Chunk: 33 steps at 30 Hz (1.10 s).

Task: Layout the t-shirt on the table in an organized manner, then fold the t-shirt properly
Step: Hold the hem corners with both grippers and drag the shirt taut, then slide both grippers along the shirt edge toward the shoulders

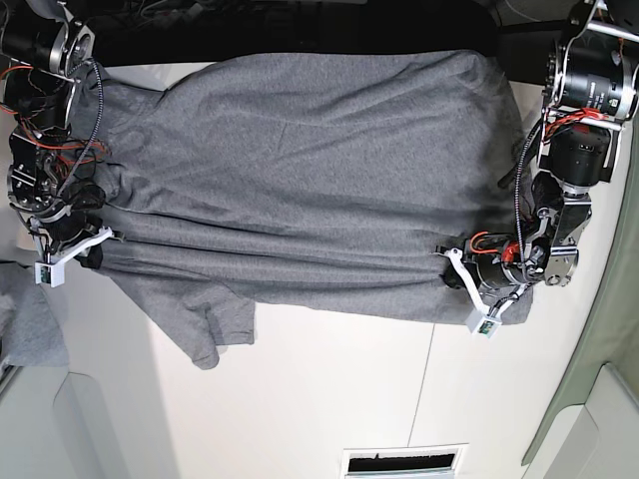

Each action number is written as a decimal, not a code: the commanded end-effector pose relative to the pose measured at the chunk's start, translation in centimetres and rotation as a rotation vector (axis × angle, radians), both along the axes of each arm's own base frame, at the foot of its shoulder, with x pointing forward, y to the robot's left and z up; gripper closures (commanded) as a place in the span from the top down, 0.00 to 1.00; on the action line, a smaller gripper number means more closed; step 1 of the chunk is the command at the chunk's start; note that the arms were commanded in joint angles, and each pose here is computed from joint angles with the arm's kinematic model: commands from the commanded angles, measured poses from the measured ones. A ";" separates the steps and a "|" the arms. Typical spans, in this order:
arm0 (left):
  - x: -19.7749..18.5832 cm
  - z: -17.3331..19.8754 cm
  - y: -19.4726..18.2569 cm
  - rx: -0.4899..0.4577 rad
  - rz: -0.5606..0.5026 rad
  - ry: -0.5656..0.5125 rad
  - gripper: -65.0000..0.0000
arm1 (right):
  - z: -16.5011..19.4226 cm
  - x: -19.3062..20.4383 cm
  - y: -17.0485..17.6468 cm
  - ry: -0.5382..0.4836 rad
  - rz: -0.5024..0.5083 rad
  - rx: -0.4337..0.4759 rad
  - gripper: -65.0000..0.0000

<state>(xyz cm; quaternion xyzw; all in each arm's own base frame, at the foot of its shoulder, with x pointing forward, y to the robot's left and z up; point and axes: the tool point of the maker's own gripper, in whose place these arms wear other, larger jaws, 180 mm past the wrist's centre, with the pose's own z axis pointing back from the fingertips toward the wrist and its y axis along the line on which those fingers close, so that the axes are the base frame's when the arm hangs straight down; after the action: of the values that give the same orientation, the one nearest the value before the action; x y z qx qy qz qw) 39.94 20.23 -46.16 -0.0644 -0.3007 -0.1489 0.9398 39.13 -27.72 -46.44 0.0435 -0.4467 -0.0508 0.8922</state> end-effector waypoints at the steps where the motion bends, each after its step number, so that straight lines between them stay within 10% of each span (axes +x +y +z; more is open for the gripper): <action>1: -0.2 -0.1 1.7 0.073 0.013 0.035 0.00 | 1.3 0.9 -1.0 -0.032 -0.024 -0.006 0.00; 9: 1.7 1.2 -0.6 0.040 -0.007 0.002 0.00 | 5.7 3.2 1.4 -0.193 0.050 0.137 0.00; 19: 0.5 8.0 -2.5 -0.132 -0.212 -0.092 0.00 | 8.0 -0.1 4.4 -0.094 0.155 0.220 0.00; 33: -9.9 0.7 0.0 0.009 -0.233 0.059 0.00 | -1.4 -8.3 6.8 0.162 0.200 0.222 0.00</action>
<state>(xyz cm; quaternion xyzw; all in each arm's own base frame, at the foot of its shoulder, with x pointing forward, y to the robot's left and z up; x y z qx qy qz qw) 29.36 18.73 -45.83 -0.1271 -0.2659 -0.2546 0.9211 31.02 -19.90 -47.60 0.2029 -0.3720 -0.0229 0.9055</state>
